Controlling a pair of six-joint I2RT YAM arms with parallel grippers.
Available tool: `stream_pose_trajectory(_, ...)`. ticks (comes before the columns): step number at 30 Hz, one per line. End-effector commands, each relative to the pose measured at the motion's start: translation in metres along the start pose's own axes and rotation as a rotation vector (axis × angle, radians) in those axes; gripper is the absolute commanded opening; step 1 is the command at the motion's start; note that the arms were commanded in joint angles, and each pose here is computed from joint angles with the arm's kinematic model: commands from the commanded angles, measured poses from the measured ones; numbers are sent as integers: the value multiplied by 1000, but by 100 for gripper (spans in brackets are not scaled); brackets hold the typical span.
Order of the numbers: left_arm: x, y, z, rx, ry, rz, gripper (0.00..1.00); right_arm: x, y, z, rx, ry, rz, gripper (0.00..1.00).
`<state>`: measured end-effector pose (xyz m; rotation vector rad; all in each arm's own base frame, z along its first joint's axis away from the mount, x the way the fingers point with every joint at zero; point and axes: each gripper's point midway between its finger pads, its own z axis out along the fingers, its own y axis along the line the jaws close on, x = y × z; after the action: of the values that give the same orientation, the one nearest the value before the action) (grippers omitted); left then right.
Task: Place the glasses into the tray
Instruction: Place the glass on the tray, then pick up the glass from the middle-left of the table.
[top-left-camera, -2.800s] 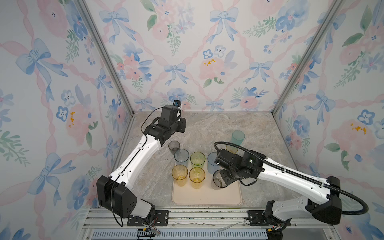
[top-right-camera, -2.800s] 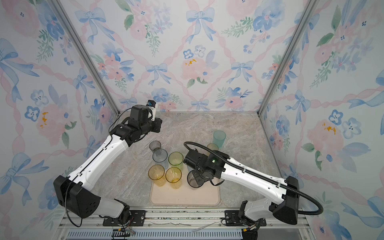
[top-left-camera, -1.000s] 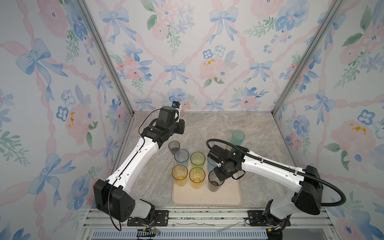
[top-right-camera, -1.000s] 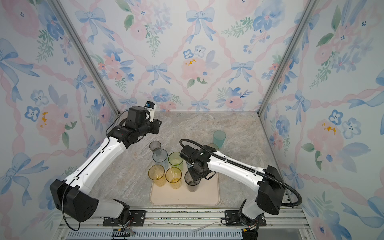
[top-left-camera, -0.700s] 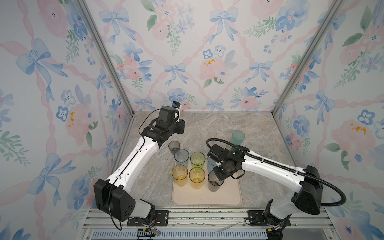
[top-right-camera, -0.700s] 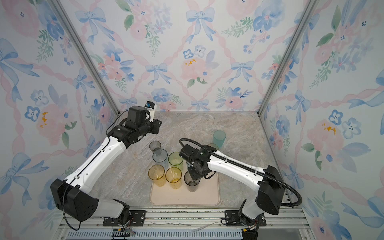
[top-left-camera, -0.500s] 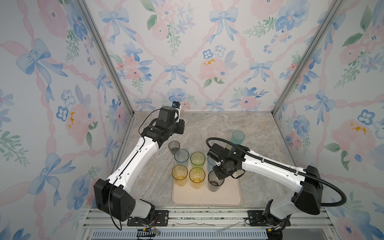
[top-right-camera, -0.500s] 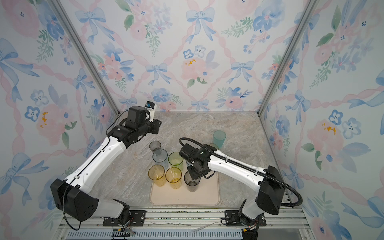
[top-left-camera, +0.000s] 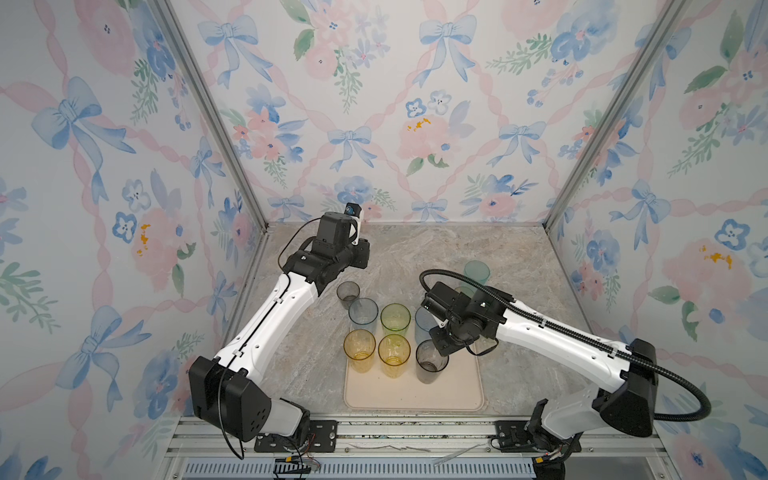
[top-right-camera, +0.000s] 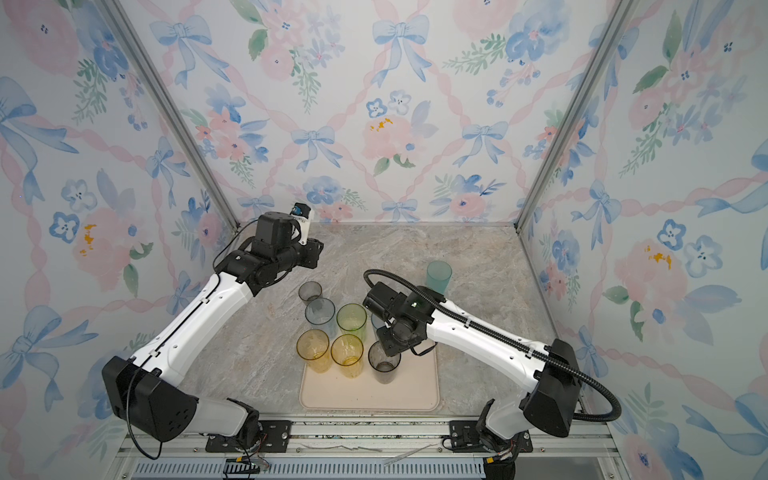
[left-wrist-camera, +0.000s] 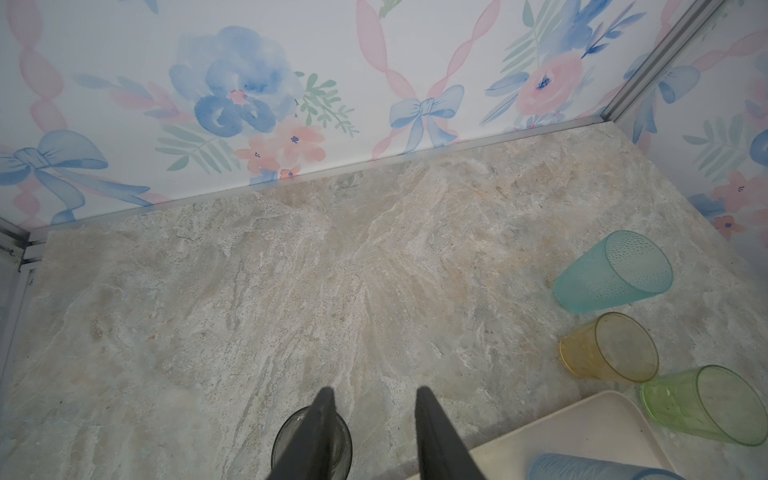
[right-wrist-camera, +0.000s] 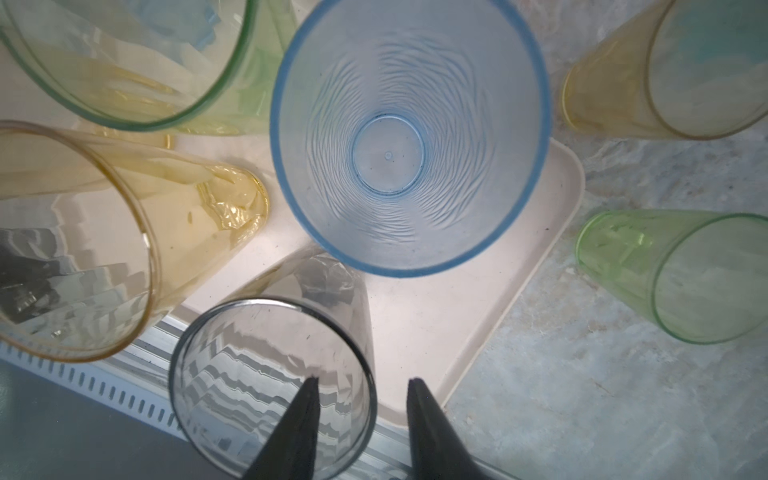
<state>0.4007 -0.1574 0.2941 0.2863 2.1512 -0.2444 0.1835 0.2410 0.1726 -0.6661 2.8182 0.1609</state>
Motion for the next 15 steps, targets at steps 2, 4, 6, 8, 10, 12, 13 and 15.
stream_pose_trajectory(2, -3, 1, 3, 3, 3, 5, 35, -5, -9, -31, -17, -57, 41, 40)
stream_pose_trajectory(4, -3, 1, 4, 4, 4, 3, 35, -4, -14, -38, -23, -72, 51, 40)
stream_pose_trajectory(6, -2, 1, 5, 4, 6, 2, 35, -3, -19, -47, -31, -88, 66, 40)
stream_pose_trajectory(8, -1, 2, 7, 1, 10, 1, 35, -1, -24, -54, -50, -96, 75, 40)
stream_pose_trajectory(10, -3, 1, 7, 2, 9, 2, 35, 0, -28, -63, -80, -110, 89, 40)
stream_pose_trajectory(12, -3, 1, 9, 0, 10, 0, 35, -1, -38, -75, -90, -143, 119, 40)
stream_pose_trajectory(13, -3, 2, 9, -1, 11, 0, 35, -3, -44, -81, -90, -160, 137, 40)
stream_pose_trajectory(15, -3, 1, 11, -2, 13, -1, 35, -9, -65, -93, -73, -211, 203, 40)
